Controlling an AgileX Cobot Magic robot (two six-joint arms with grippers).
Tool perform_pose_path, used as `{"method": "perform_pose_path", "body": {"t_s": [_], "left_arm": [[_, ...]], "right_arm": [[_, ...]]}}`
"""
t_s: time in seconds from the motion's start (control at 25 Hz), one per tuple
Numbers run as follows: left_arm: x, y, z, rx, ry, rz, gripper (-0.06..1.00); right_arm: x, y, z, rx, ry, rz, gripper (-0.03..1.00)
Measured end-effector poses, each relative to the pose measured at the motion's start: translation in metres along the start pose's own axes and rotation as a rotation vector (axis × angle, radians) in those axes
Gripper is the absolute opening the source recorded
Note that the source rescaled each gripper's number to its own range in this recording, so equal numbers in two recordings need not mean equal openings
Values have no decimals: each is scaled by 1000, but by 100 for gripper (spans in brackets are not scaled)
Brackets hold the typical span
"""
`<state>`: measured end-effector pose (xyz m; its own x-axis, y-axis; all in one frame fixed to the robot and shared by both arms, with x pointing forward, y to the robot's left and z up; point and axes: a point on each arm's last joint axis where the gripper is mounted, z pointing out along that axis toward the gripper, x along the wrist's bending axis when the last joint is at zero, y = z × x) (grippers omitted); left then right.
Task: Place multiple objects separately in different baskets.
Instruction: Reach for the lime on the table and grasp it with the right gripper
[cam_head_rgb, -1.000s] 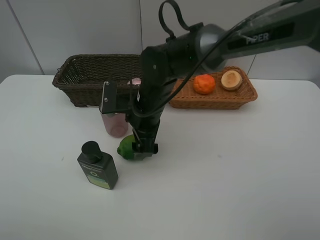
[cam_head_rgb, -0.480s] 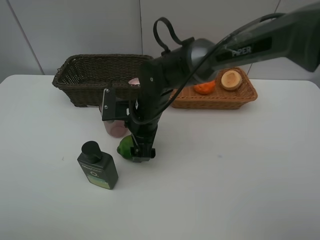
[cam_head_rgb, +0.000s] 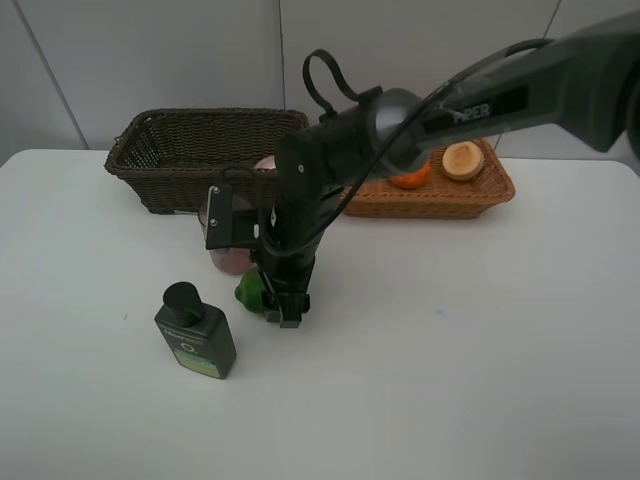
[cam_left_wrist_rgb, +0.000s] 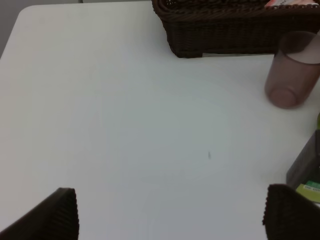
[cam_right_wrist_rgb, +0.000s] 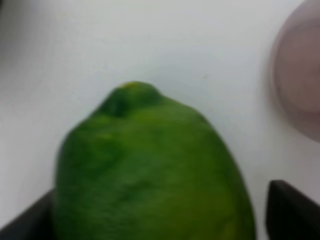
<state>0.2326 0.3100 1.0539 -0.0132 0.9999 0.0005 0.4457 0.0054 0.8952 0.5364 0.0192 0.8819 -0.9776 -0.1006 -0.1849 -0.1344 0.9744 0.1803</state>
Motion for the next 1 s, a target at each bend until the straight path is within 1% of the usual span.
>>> {"method": "perform_pose_path", "body": {"t_s": [0.04,0.72,0.84,1.0], "left_arm": [[0,0,0,0,0,0,96],[0,0,0,0,0,0,96],[0,0,0,0,0,0,96],[0,0,0,0,0,0,96]], "right_arm": [[0,0,0,0,0,0,54],[1,-1,0,7,9,0,54],[2,-1,-5,17,21,1,54],[1,-1,-17,17,21,46,54]]}}
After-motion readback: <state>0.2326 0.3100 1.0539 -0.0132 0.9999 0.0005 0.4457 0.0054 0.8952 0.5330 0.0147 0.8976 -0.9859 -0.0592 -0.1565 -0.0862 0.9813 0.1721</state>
